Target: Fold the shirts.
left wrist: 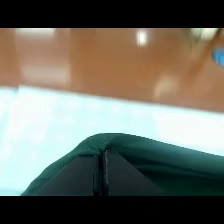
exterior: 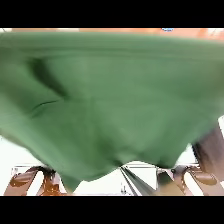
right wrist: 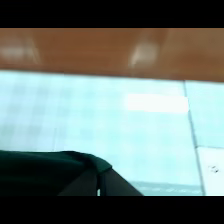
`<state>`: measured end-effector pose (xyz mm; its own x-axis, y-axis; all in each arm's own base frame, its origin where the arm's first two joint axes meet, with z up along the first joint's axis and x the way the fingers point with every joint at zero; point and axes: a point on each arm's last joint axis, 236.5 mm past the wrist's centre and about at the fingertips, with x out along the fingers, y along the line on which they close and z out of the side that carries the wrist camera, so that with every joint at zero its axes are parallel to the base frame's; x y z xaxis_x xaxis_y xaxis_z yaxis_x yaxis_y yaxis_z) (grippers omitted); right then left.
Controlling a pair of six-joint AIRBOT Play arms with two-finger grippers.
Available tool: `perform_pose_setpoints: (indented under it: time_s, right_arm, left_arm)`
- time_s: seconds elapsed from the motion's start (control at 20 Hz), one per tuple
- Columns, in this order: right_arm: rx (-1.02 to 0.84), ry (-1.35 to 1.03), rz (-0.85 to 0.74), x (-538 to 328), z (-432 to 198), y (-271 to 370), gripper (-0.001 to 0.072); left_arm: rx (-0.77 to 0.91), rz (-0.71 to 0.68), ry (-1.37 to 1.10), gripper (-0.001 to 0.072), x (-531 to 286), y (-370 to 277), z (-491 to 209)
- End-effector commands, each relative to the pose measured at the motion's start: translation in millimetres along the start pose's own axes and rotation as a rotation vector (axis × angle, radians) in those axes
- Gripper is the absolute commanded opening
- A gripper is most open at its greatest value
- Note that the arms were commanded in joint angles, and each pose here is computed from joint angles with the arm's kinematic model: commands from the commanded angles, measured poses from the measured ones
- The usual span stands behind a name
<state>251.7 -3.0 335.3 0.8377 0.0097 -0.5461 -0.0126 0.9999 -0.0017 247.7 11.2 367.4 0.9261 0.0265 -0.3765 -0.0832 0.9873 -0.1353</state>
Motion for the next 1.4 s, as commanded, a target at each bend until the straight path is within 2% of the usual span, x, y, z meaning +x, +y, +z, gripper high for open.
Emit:
perform_pose_setpoints:
  time_s: [0.0,0.25,0.4,0.55,0.75,0.9,1.0,1.15,1.35]
  right_arm:
    - [0.01,0.169,0.065,107.4,-29.7,5.0,0.0023]
    - [0.064,0.368,0.082,299.1,-80.7,-7.1,0.0023]
    - [0.122,0.416,0.116,377.2,-92.1,-3.6,0.0023]
    - [0.139,0.411,0.115,428.2,-85.9,-7.7,0.0023]
    - [0.186,0.412,0.114,452.1,-81.0,-8.2,0.0023]
    - [0.239,0.475,0.174,445.5,-92.9,4.1,0.0023]
    - [0.263,0.557,0.242,432.7,-107.1,13.3,0.0023]
    - [0.24,0.741,0.275,406.3,-144.7,14.2,0.0023]
    - [0.249,0.955,0.325,382.4,-204.3,24.8,0.0023]
  left_arm:
    - [-0.056,-0.037,0.189,0.0015,112.3,7.4,-67.1]
    - [-0.22,-0.035,0.339,0.0015,273.7,25.9,-133.5]
    - [-0.305,-0.057,0.413,0.0015,347.3,26.1,-155.2]
    - [-0.308,-0.068,0.537,0.0015,391.7,27.5,-180.8]
    - [-0.302,-0.094,0.716,0.0015,406.8,21.5,-212.9]
    - [-0.296,-0.1,0.784,0.0015,395.5,20.4,-224.1]
    - [-0.302,-0.112,0.86,0.0015,380.7,18.6,-234.6]
    - [-0.209,-0.18,0.956,0.0015,356.0,11.2,-254.2]
    - [-0.211,-0.201,1.126,0.0015,326.8,9.6,-300.0]
